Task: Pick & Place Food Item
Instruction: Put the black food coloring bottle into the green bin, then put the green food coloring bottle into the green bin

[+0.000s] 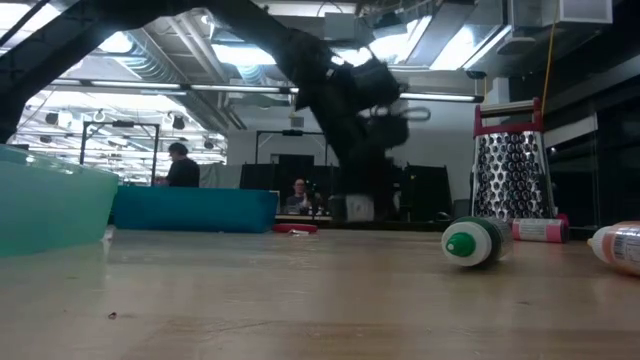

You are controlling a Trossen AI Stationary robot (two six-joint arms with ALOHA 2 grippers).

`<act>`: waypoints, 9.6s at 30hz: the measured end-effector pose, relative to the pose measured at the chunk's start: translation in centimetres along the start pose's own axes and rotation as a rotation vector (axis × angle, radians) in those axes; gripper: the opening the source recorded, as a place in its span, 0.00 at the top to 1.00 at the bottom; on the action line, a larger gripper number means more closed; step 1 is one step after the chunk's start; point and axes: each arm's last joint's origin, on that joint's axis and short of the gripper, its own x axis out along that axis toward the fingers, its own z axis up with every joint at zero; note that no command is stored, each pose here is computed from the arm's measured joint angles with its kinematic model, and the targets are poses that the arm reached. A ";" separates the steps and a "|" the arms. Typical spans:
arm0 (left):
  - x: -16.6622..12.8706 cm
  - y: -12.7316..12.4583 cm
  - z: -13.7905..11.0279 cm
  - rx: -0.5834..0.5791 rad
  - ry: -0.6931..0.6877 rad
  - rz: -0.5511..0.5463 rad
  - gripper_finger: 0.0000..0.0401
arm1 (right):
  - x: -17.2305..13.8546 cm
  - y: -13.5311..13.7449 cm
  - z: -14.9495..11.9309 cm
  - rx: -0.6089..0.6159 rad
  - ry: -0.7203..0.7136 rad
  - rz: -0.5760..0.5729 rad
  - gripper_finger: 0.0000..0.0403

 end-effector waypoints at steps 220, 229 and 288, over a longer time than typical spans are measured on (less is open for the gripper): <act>-4.4 -23.0 3.6 -0.888 -0.112 0.074 0.73 | 0.0 -0.4 0.5 0.158 -0.086 -0.164 0.55; -16.3 -25.0 3.1 -0.797 -0.258 0.177 0.73 | 0.0 -0.4 0.4 0.155 -0.083 -0.168 0.55; -21.7 -31.4 -30.7 -0.798 0.231 -0.152 0.73 | 1.5 -0.4 -0.7 0.210 -0.095 -0.367 0.55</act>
